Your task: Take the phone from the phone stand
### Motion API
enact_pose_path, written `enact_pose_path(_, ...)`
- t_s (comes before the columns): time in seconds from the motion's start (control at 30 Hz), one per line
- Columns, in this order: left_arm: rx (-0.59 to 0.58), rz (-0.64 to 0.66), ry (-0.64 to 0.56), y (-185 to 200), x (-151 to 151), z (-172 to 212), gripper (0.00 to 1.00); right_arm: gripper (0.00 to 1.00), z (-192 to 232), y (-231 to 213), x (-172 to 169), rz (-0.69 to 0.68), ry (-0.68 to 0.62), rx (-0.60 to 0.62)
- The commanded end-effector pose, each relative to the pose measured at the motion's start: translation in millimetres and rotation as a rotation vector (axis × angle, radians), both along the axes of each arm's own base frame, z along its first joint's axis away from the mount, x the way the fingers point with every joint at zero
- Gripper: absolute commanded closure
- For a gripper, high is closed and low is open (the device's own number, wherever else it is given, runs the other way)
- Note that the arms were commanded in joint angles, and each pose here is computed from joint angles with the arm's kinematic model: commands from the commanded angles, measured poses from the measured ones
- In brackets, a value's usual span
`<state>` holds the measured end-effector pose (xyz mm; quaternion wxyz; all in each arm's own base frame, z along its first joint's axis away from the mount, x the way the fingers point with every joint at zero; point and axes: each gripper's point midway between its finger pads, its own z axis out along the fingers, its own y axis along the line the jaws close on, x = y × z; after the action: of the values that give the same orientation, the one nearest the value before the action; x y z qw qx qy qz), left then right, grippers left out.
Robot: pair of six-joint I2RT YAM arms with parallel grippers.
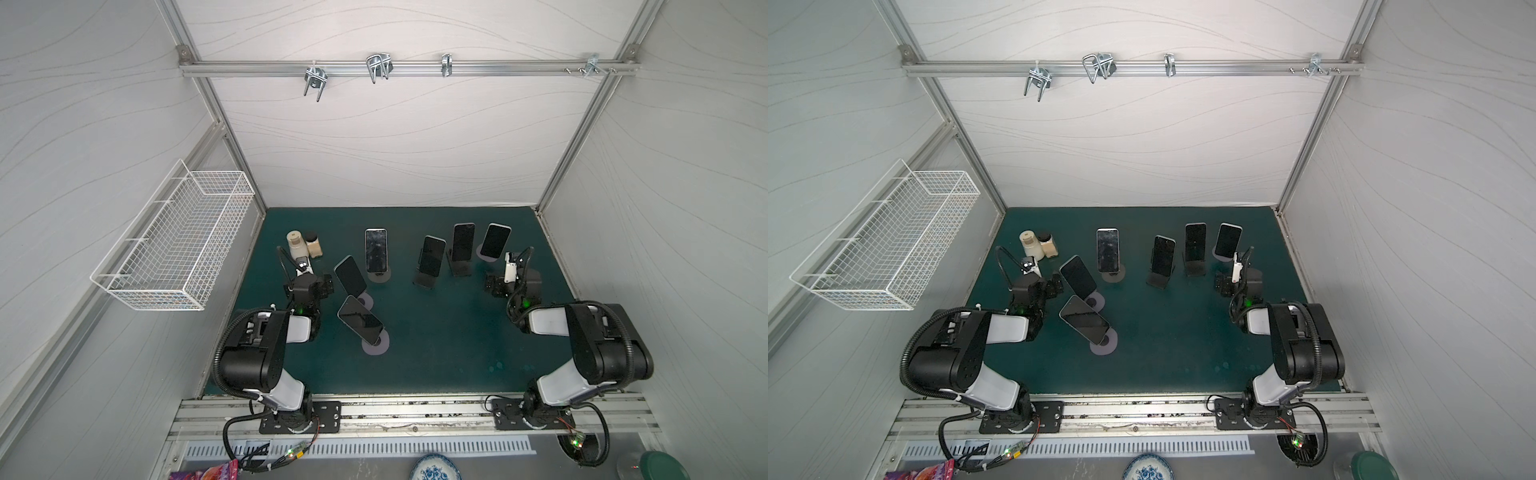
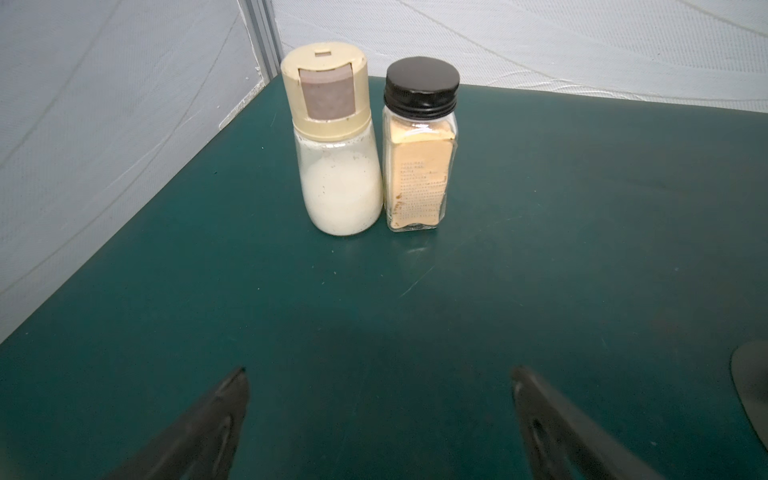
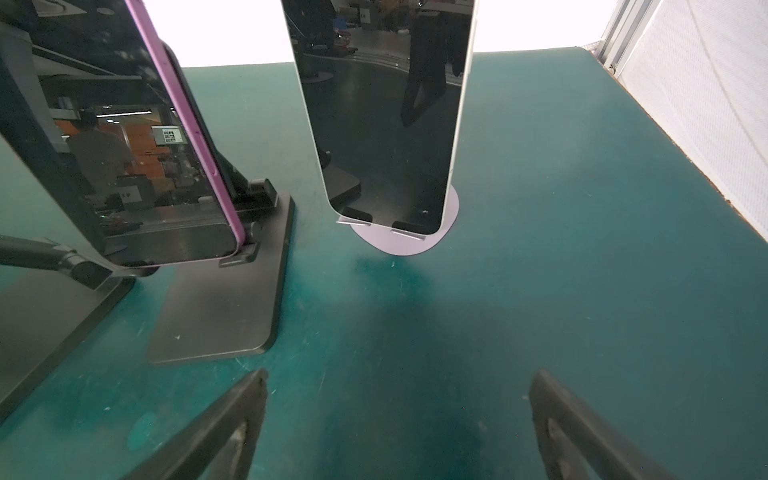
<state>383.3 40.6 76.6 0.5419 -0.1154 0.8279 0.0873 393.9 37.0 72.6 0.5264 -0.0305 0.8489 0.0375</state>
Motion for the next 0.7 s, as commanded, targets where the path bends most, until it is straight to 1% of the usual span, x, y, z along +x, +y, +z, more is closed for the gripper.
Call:
enact_pose_path(0.0,0.006,-0.007,-0.075,1,13,20,0.02,0.01,11,4,8,0.023,-0.042,-0.013)
enact_pose_path(0.1,0.010,-0.014,-0.094,0,11,26,0.02,0.01,18,-7,9,-0.033,-0.024,0.004)
enact_pose_path(0.2,0.005,0.011,-0.118,3,2,35,0.02,0.01,22,-9,10,-0.041,-0.011,0.014)
enact_pose_path(0.37,0.006,0.029,-0.160,6,-8,51,0.02,0.01,29,-13,3,-0.060,-0.059,0.018)
enact_pose_path(0.5,0.006,0.042,-0.171,8,-12,63,0.02,0.01,38,-16,0,-0.072,-0.069,0.017)
enact_pose_path(0.67,-0.009,0.091,-0.228,15,-21,86,0.02,0.01,51,-23,-3,-0.116,-0.082,0.018)
